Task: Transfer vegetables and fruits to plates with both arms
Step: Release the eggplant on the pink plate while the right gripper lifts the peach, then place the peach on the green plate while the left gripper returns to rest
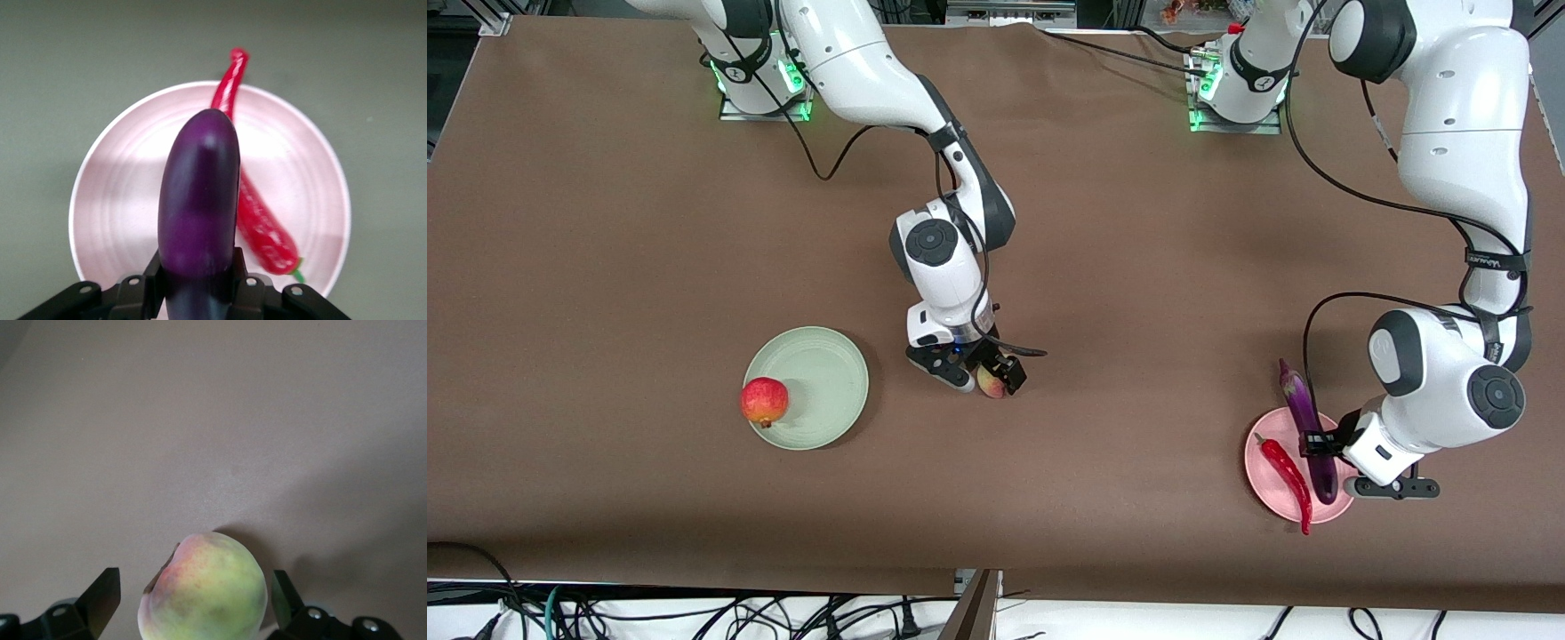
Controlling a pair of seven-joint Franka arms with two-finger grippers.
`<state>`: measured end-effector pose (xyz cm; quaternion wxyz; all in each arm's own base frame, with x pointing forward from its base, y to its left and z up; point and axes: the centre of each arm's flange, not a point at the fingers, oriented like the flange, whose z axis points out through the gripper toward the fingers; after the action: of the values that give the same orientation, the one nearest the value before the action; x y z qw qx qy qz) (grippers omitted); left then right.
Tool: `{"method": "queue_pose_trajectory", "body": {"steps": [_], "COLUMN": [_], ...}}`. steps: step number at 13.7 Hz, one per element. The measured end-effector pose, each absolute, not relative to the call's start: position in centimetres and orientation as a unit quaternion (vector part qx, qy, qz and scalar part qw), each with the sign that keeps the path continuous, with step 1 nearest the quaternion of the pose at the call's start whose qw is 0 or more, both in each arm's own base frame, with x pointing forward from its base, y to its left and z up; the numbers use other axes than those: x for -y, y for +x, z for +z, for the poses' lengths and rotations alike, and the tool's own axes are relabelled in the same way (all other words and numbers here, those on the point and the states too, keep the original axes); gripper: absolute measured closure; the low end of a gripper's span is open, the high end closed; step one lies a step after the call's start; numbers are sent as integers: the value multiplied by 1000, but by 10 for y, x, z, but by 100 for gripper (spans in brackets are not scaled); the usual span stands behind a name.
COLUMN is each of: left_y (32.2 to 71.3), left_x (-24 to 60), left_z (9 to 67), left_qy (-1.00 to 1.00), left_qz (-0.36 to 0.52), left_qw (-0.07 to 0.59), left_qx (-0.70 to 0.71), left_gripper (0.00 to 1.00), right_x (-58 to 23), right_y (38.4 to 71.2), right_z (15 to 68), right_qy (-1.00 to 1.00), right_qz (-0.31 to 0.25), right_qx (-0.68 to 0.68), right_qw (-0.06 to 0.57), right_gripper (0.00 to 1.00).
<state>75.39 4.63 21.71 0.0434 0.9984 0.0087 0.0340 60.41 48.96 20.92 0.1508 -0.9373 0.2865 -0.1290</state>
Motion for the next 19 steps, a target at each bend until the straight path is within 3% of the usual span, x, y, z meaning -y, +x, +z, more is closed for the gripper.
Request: {"method": "queue_pose_trajectory", "body": {"steps": [3, 5, 9, 10, 12, 15, 19], "left_y": [755, 760, 769, 769, 770, 774, 767], "left_x": [-42, -38, -36, -37, -34, -28, -29], "left_z": [212, 221, 239, 241, 254, 301, 375], "left_qy": [998, 998, 997, 997, 998, 998, 997], "left_qz": [34, 45, 63, 62, 43, 25, 55], "left_qw": [46, 46, 46, 46, 50, 56, 53], "left_qx": [-7, -4, -1, -2, 2, 12, 14], "left_gripper": [61, 46, 5, 0, 0, 0, 0], "right_x": [-489, -489, -490, -490, -489, -482, -443], "right_y": [604, 604, 604, 604, 606, 616, 636], "right_z": [206, 206, 206, 207, 210, 232, 299], "right_qy": [-936, -936, -935, -935, -934, -931, -949], "right_qz": [-130, -130, -130, -130, -132, -125, -74], "right_qx": [-289, -291, -293, -293, -294, -303, -280], "right_qw": [151, 151, 152, 153, 156, 159, 128], "right_gripper": [0, 0, 1, 5, 28, 30, 30]}}
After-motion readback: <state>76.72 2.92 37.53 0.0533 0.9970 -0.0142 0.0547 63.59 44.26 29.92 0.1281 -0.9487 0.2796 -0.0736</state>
